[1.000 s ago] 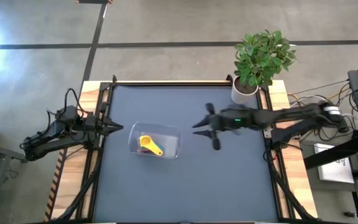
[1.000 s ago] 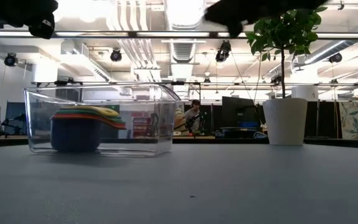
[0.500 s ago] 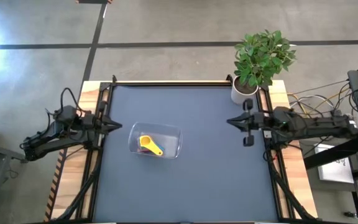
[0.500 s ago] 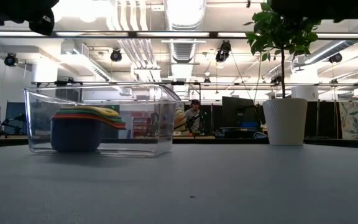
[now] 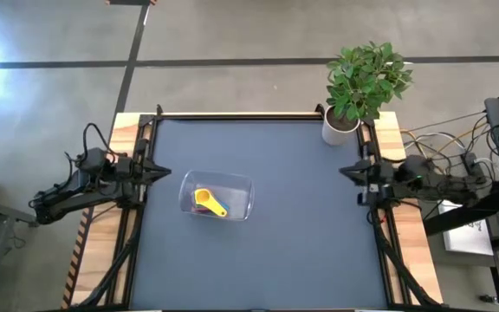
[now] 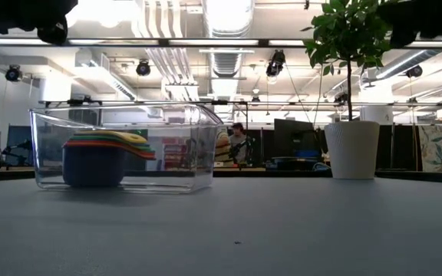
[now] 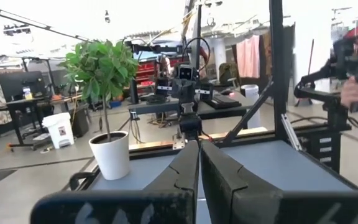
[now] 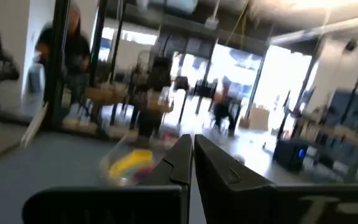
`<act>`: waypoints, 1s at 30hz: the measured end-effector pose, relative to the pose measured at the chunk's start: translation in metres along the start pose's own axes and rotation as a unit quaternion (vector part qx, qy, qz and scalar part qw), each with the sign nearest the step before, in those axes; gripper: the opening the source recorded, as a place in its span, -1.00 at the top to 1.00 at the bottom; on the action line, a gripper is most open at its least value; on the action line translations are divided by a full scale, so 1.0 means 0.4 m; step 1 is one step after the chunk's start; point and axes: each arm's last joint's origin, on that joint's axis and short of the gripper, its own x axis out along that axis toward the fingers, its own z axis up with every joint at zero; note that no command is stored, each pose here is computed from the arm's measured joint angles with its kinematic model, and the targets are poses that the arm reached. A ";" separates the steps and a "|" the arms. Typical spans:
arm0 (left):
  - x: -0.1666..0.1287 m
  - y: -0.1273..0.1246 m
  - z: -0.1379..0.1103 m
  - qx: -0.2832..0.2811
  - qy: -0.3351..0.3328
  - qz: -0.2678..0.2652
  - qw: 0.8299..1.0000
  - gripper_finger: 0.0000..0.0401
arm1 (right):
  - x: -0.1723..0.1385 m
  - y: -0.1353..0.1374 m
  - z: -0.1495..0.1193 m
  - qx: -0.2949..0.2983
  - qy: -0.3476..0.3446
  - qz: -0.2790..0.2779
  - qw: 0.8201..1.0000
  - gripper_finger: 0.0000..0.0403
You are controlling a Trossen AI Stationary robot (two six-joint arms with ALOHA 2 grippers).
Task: Nest measuring cups in basket
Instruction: Return to Home Position
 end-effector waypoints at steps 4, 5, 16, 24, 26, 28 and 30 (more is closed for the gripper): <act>0.009 -0.001 -0.036 -0.016 -0.009 0.001 1.000 1.00 | 0.015 0.006 -0.026 -0.008 0.018 0.003 1.000 0.96; 0.013 -0.001 -0.046 -0.019 -0.010 0.001 1.000 1.00 | 0.016 0.008 -0.029 -0.008 0.018 0.006 1.000 0.96; 0.033 -0.002 -0.108 -0.036 -0.009 0.000 0.999 1.00 | 0.025 0.032 -0.133 0.017 0.060 0.013 0.998 0.96; 0.042 -0.005 -0.161 -0.081 0.013 -0.001 0.997 1.00 | 0.027 0.042 -0.172 0.045 0.061 0.012 0.997 0.96; 0.047 -0.006 -0.184 -0.085 0.011 -0.001 0.996 1.00 | 0.027 0.042 -0.173 0.046 0.063 0.013 0.997 0.96; 0.050 -0.007 -0.201 -0.082 0.003 -0.001 0.997 1.00 | 0.027 0.042 -0.173 0.044 0.062 0.012 0.997 0.96; 0.051 -0.008 -0.211 -0.085 0.003 -0.001 0.996 1.00 | 0.027 0.042 -0.173 0.042 0.062 0.011 0.997 0.96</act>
